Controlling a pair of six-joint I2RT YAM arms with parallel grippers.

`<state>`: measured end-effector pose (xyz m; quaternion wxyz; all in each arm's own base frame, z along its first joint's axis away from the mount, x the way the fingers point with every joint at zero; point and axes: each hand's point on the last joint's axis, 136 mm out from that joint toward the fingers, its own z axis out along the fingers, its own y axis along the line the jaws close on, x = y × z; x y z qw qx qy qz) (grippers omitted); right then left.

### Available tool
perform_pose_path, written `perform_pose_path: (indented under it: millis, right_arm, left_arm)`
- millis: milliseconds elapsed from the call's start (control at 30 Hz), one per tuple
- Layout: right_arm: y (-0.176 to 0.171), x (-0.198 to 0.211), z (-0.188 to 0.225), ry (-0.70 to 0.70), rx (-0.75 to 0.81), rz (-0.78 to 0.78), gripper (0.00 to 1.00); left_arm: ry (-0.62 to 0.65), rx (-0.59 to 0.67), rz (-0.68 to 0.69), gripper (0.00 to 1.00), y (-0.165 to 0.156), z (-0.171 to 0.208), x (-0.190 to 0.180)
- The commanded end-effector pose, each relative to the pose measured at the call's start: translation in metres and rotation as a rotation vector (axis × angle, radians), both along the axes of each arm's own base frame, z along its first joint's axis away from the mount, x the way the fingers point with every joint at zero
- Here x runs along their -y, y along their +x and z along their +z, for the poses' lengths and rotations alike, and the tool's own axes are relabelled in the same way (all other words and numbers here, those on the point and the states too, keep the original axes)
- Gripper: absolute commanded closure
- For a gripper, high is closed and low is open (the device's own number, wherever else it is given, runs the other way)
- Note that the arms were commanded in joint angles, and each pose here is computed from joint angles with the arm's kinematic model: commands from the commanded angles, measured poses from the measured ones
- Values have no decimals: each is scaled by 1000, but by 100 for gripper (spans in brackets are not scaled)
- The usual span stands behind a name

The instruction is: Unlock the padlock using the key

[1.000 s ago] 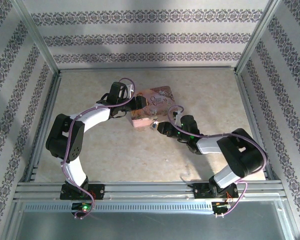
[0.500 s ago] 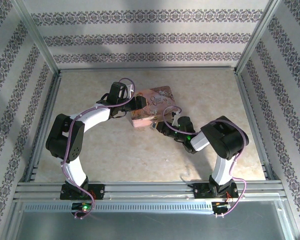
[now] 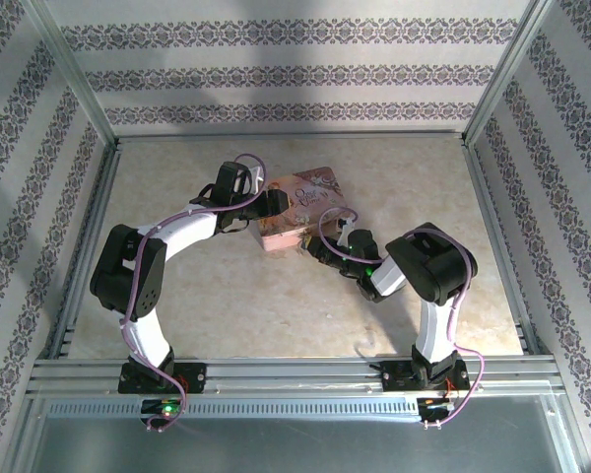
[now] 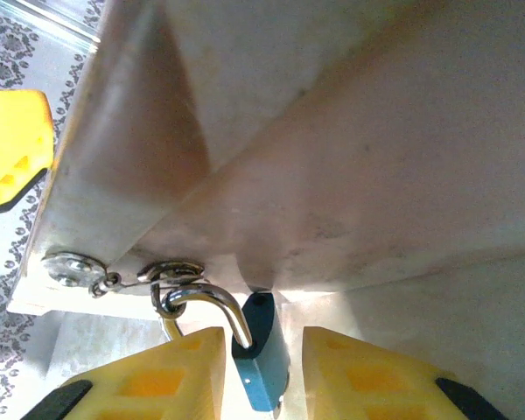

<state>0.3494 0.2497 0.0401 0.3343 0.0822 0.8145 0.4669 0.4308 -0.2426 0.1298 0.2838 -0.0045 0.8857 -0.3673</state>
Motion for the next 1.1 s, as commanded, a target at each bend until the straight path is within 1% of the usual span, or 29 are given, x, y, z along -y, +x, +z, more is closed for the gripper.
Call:
perform_pose_path:
  millis: [0, 100, 200, 300, 467, 900, 1067]
  right_arm:
    - [12, -10, 13, 49, 49, -13, 72]
    - [14, -14, 13, 58, 47, -17, 75]
    - [15, -14, 10, 58, 43, -34, 80]
    - [15, -11, 10, 59, 42, -49, 86]
    - [14, -5, 9, 52, 37, -85, 100]
    - [22, 7, 18, 108, 8, -207, 100]
    - [26, 19, 16, 156, -58, -322, 100]
  left_arm:
    - [41, -125, 10, 40, -17, -32, -12]
    - [40, -125, 10, 40, -17, -32, -11]
    - [41, -125, 11, 40, -17, -32, -12]
    - [43, -123, 11, 40, -18, -32, -12]
    - [46, -123, 13, 40, -18, -33, -12]
    - [79, -148, 15, 40, -26, -47, -19]
    - [82, -152, 19, 40, -28, -49, -20]
